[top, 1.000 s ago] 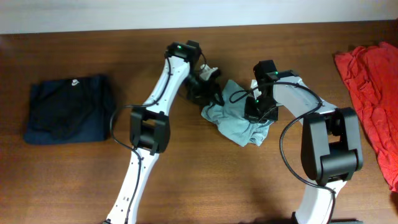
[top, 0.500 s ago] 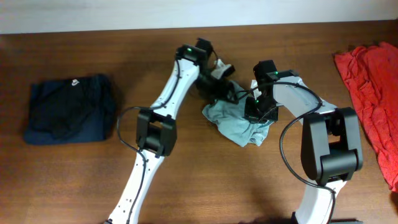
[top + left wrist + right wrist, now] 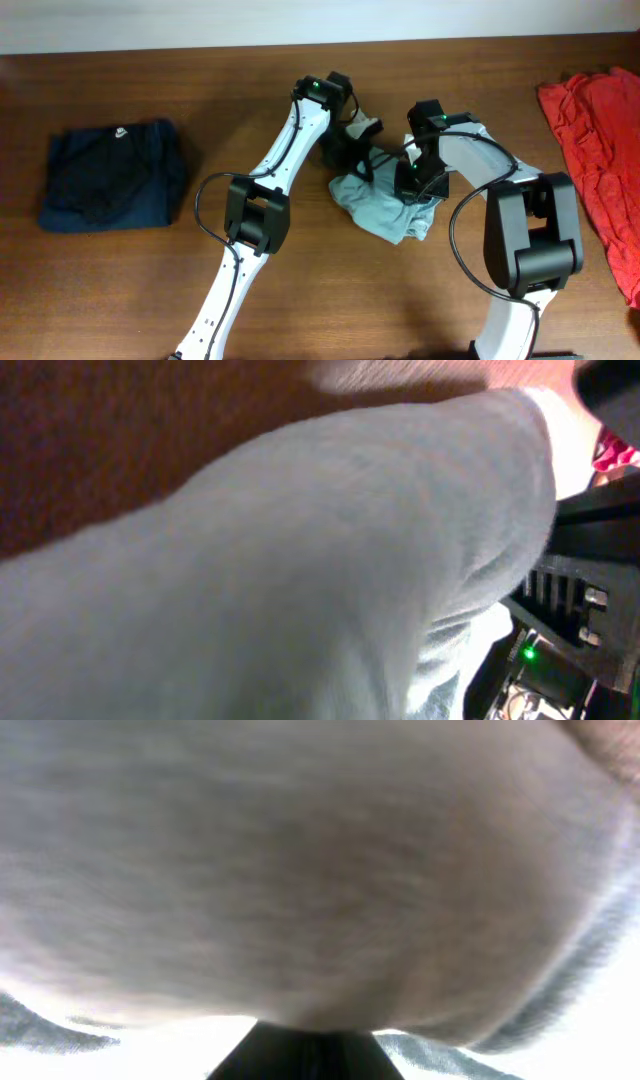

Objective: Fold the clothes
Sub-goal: 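Tuck and press the bundle's top edge with both grippers, then grasp the light blue bundle with the left gripper, carry it onto the navy garment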

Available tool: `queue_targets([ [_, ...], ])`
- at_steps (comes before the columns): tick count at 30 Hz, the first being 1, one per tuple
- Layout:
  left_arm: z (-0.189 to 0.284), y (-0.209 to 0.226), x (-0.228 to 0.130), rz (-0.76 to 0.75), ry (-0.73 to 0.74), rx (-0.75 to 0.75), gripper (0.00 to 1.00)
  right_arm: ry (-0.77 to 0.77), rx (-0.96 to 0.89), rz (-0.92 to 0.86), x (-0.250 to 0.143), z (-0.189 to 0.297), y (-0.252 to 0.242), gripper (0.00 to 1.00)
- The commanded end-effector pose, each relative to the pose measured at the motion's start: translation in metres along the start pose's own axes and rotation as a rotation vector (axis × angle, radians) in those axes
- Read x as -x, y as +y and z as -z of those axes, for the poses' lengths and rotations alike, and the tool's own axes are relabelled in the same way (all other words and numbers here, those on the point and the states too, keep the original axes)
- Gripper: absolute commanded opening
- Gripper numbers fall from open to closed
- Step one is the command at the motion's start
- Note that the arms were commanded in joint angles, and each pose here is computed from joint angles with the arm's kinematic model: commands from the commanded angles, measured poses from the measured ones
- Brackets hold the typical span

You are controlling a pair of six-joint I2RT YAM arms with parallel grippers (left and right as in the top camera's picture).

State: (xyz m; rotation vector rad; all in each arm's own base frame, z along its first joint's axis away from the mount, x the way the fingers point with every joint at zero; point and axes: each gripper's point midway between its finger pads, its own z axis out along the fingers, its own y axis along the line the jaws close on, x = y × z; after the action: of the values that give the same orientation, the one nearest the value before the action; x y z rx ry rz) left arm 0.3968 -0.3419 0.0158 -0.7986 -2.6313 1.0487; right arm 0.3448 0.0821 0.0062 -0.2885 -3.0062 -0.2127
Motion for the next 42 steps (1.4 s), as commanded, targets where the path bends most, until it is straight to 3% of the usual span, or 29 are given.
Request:
queue_targets([
  [1,0.029,0.03,-0.017,0.041,0.04,0.168,0.01,-0.056,0.022,0.05,0.0,0.03,-0.003,0.04],
  [3,0.055,0.027,-0.013,0.045,-0.007,0.198,0.01,-0.125,0.059,0.085,0.002,0.06,0.0,0.04],
  [8,0.169,0.009,0.002,0.141,-0.29,0.31,0.01,-0.4,0.129,0.094,0.001,0.161,0.002,0.04],
  [12,0.246,0.015,-0.008,0.199,-0.458,0.333,0.01,-0.451,0.142,0.102,-0.005,0.18,0.003,0.04],
  [15,0.288,0.015,-0.019,0.222,-0.55,0.239,0.01,-0.44,0.14,0.098,-0.007,0.178,0.003,0.04],
  [20,0.366,0.072,-0.06,0.407,-0.709,0.224,0.0,-0.44,0.14,0.097,-0.007,0.178,0.003,0.04],
  [31,0.447,0.167,-0.152,0.664,-0.874,0.237,0.0,-0.438,0.14,0.096,-0.007,0.178,0.002,0.04],
  [35,0.45,0.204,-0.19,0.816,-0.874,0.2,0.0,-0.436,0.143,0.081,-0.007,0.178,0.002,0.04],
  [42,0.424,0.246,-0.237,0.919,-0.796,0.087,0.0,-0.428,0.143,0.069,-0.009,0.177,0.002,0.04],
])
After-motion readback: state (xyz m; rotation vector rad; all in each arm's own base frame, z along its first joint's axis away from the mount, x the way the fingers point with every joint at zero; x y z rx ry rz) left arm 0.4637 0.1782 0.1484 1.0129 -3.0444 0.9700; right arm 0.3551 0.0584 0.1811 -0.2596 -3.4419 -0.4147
